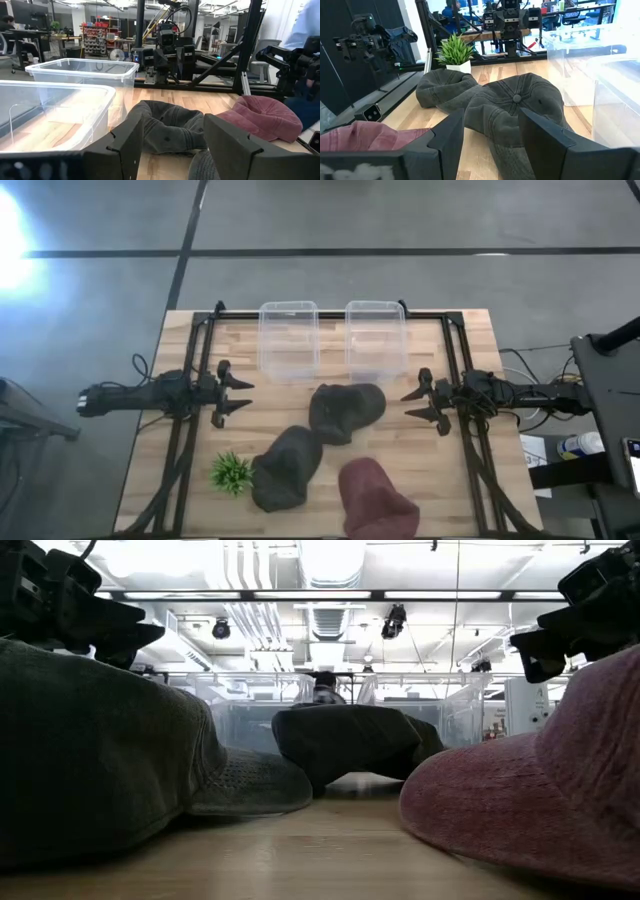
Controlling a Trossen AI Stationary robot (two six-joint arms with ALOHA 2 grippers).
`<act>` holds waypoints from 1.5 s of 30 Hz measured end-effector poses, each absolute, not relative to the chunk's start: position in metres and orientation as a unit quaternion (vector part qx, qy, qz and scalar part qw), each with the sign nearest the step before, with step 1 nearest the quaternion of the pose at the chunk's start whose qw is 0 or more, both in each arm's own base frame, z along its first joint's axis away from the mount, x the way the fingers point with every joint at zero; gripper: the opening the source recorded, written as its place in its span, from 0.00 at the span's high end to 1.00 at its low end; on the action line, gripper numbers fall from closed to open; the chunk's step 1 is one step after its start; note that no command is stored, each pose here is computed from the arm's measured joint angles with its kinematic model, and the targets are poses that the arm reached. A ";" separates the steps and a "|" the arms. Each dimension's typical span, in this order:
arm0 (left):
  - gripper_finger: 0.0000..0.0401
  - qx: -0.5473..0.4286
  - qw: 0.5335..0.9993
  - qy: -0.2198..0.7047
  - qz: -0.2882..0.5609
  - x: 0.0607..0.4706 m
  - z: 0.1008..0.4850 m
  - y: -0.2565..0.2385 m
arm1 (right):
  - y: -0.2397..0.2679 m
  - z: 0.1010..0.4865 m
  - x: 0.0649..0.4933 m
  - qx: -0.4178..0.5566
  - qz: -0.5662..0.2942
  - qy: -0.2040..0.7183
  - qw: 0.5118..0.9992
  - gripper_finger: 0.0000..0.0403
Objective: Pick & Place hat
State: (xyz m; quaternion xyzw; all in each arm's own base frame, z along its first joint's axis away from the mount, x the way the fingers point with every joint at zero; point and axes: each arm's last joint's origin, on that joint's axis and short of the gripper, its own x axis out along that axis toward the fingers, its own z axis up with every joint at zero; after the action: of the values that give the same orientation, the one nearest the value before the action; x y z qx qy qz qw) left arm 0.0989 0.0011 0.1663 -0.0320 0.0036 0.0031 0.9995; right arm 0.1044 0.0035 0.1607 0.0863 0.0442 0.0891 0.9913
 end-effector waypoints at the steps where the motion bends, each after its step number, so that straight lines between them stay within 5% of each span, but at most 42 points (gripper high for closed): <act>1: 0.50 -0.032 0.999 0.004 0.003 0.099 0.166 0.001 | 0.003 0.161 0.104 0.086 0.089 0.044 0.991 0.55; 10: 0.50 -0.032 0.999 0.004 0.003 0.099 0.166 0.001 | 0.003 0.161 0.104 0.095 0.089 0.045 0.991 0.54; 21: 0.50 -0.032 0.999 0.004 0.003 0.099 0.166 0.001 | 0.002 0.160 0.105 0.510 0.029 0.067 0.857 0.55; 30: 0.50 -0.032 0.999 0.004 0.003 0.099 0.166 0.001 | 0.001 0.155 0.107 0.597 -0.010 0.081 0.798 0.56; 34: 0.50 -0.032 0.999 0.004 0.003 0.099 0.166 0.001 | -0.001 0.139 0.114 0.644 -0.094 0.124 0.749 0.55; 40: 0.50 -0.032 0.999 0.004 0.003 0.099 0.166 0.001 | -0.007 0.109 0.121 0.639 -0.256 0.182 0.702 0.46; 45: 0.50 -0.032 0.999 0.004 0.003 0.099 0.166 0.001 | -0.008 0.098 0.130 0.641 -0.287 0.197 0.685 0.35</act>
State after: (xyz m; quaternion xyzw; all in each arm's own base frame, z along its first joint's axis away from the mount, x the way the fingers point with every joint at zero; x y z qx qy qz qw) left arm 0.0989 0.0011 0.1663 -0.0321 0.0036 0.0032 0.9995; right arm 0.1296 -0.0084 0.0983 0.6407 0.1972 -0.2865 0.6845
